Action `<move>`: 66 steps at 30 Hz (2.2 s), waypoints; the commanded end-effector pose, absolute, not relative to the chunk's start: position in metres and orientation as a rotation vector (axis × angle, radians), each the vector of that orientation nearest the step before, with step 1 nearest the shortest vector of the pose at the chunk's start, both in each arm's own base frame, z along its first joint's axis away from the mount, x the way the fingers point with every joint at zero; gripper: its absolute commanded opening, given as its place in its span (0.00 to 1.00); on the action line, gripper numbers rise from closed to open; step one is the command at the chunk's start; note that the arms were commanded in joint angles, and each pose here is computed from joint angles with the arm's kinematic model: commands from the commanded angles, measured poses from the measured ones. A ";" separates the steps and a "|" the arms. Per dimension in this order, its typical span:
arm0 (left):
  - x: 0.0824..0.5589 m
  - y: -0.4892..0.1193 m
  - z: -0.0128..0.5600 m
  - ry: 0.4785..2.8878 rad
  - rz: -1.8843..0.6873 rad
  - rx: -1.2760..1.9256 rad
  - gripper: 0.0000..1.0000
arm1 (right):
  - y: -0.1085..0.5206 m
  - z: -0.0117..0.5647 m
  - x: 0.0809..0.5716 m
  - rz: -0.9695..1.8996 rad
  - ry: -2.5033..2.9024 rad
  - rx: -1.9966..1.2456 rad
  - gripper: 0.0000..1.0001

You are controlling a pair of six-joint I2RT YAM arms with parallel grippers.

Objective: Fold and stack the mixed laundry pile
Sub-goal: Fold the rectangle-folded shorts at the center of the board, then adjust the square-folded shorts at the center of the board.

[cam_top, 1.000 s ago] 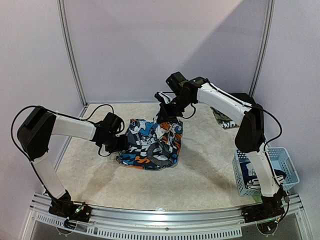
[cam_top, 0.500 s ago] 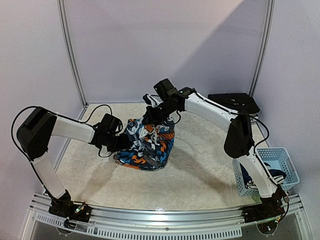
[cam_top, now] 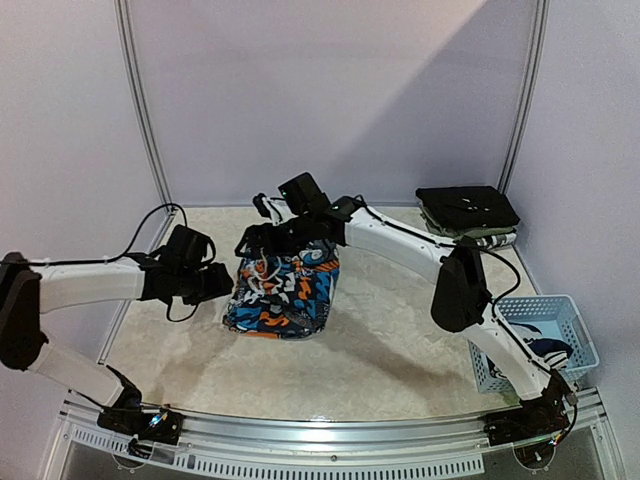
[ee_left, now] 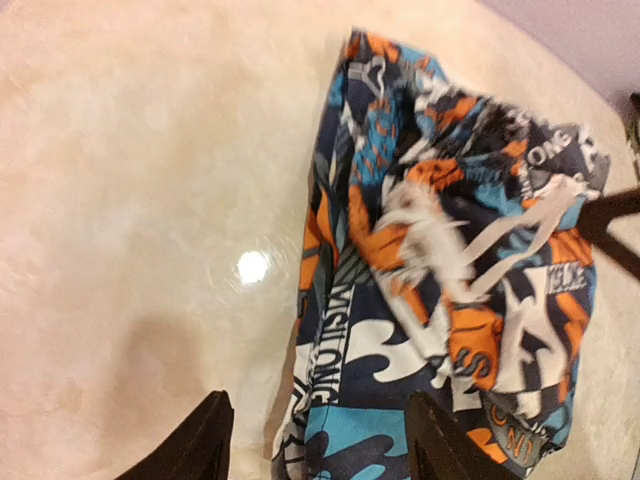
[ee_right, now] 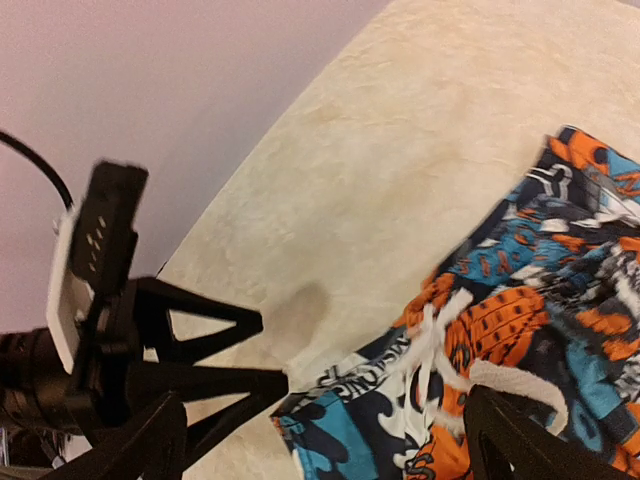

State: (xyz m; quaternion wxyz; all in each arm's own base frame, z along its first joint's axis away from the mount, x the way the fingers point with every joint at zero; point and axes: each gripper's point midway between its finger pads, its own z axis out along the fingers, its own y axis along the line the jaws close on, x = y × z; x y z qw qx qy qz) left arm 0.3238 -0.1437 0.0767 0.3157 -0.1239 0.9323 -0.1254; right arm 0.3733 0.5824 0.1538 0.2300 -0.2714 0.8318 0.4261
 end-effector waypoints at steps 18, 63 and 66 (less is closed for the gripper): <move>0.391 -0.177 0.100 2.495 -0.583 -0.218 0.67 | 0.441 0.221 0.385 1.361 2.136 -0.913 0.90; 0.313 -0.157 0.095 2.387 -0.774 -0.724 0.00 | 0.425 0.120 0.361 1.238 2.379 -0.974 0.88; 0.296 -0.143 0.071 2.429 -0.696 -0.770 0.23 | 0.429 0.117 0.356 1.241 2.385 -0.989 0.88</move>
